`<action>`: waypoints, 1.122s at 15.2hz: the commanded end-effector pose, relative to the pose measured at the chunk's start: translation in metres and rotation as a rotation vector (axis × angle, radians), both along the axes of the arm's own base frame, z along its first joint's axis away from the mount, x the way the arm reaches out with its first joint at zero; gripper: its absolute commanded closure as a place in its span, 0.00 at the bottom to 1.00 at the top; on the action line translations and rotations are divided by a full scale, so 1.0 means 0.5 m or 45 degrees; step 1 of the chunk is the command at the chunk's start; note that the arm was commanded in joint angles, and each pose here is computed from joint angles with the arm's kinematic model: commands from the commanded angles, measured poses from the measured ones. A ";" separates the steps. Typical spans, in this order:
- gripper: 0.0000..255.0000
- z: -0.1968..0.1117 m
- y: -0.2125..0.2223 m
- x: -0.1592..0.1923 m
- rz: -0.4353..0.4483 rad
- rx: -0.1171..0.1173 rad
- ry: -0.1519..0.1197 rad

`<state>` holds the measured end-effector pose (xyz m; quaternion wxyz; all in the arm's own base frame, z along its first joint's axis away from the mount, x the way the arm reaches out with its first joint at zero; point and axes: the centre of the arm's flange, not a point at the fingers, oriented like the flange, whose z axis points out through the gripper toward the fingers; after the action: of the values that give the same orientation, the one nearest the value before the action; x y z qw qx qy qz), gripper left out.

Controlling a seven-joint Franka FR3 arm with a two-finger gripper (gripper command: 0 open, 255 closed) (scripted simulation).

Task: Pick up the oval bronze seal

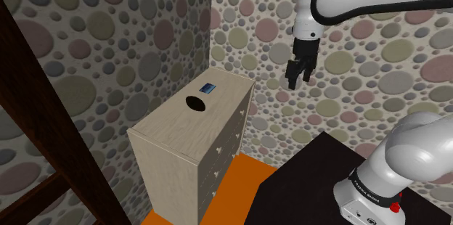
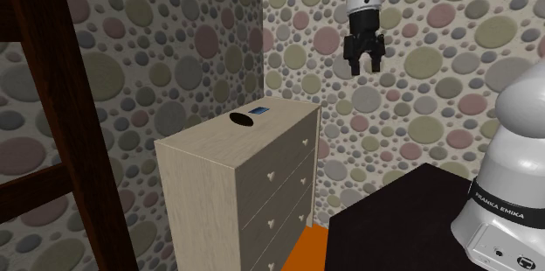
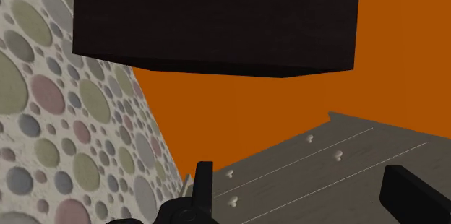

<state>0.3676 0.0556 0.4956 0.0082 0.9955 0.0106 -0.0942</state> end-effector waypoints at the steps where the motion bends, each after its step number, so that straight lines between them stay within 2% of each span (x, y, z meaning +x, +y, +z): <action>1: 0.00 -0.021 0.035 0.037 0.004 0.010 -0.009; 17: 0.00 -0.157 0.275 0.330 0.042 0.082 -0.065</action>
<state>0.5264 0.1880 0.4228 -0.0199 0.9969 0.0291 -0.0697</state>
